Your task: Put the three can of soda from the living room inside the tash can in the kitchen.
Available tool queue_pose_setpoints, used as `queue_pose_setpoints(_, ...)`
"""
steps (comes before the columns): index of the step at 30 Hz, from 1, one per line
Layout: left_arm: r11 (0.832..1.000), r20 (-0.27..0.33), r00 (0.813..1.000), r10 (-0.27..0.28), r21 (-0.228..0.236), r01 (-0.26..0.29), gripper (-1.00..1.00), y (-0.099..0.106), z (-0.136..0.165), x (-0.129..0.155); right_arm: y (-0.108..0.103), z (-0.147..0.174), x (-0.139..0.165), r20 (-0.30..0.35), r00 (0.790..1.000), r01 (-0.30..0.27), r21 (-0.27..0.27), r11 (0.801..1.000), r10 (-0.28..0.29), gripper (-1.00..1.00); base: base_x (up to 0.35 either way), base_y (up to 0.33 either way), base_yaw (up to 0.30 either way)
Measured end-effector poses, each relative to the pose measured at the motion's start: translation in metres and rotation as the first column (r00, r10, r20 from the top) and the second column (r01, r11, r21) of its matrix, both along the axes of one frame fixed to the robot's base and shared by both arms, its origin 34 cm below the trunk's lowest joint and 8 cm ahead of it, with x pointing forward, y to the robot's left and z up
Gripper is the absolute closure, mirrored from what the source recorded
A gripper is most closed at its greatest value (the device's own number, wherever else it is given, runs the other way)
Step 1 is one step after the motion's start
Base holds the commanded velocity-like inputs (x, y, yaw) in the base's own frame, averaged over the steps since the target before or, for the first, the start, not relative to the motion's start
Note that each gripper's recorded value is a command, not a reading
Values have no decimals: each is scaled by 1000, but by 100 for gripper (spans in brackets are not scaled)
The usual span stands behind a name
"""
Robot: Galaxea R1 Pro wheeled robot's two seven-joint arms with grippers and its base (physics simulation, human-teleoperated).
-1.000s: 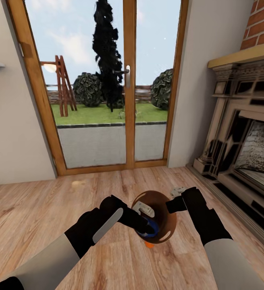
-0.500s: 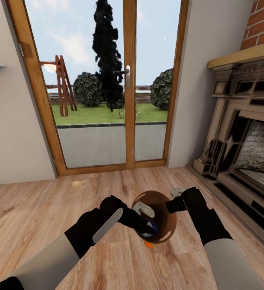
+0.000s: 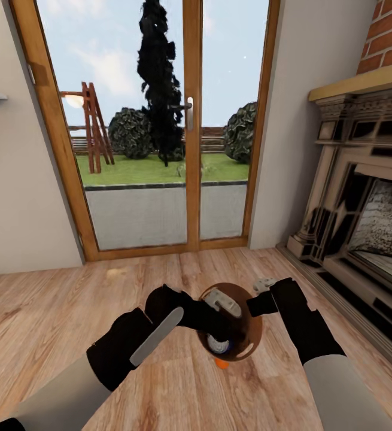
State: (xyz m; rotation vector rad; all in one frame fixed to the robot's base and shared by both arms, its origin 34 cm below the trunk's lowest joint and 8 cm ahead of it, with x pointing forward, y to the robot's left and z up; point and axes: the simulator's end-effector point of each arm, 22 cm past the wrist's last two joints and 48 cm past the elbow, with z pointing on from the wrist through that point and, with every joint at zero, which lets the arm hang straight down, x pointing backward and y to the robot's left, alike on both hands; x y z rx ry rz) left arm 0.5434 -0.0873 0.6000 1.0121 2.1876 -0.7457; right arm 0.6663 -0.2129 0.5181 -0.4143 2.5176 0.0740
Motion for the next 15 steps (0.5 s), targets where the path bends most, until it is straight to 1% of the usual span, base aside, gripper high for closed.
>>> queue_pose_setpoints(1, 999, 7, 1000, -17, -27, 17, -100, -5, 6, -11, 0, 0, 0, 0, 1000, 1, 2, 1000, -1, 100, 0, 0, 0)
queue_pose_setpoints(3, 999, 10, 1000, -25, -41, 25, -100, -4, 6, -20, -1, 0, 0, 0, 1000, 2, 3, 1000, -2, 100, 0, 0, 0)
queue_pose_setpoints(5, 999, 15, 999, -28, -34, 28, -100, 16, 1, -25, -2, 0, 0, 0, 1000, 6, 5, 1000, -6, 100, 0, 0, 0)
queue_pose_setpoints(7, 999, 12, 999, -33, -30, 33, -100, 26, -2, -27, -3, 0, 0, 0, 1000, 7, 3, 1000, -7, 100, 0, 0, 0)
queue_pose_setpoints(10, 997, -16, 997, -69, -31, 69, -100, 51, -8, -34, -5, 0, 0, 0, 1000, 11, 2, 1000, -11, 100, 0, 0, 0)
queue_pose_setpoints(11, 996, -19, 997, -77, -36, 76, -100, 56, -9, -35, -6, 0, 0, 0, 1000, 12, 0, 1000, -12, 100, 0, 0, 0)
queue_pose_setpoints(12, 995, -16, 996, -87, -45, 86, -100, 66, -10, -35, -7, 0, 0, 0, 1000, 13, 0, 1000, -13, 100, 0, 0, 0)
queue_pose_setpoints(13, 995, 2, 996, -84, -61, 84, -100, 87, -8, -28, -9, 0, 0, -1, 1000, 15, 0, 1000, -15, 100, 0, 0, 0)
queue_pose_setpoints(14, 995, 16, 997, -69, -76, 70, -100, 106, -4, -19, -10, 0, 1, -1, 1000, 17, -2, 1000, -17, 100, 0, 0, 0)
queue_pose_setpoints(15, 994, 21, 998, -60, -88, 62, -100, 115, -1, -15, -11, 0, 1, 0, 1000, 17, -5, 1000, -17, 100, 0, 0, 0)
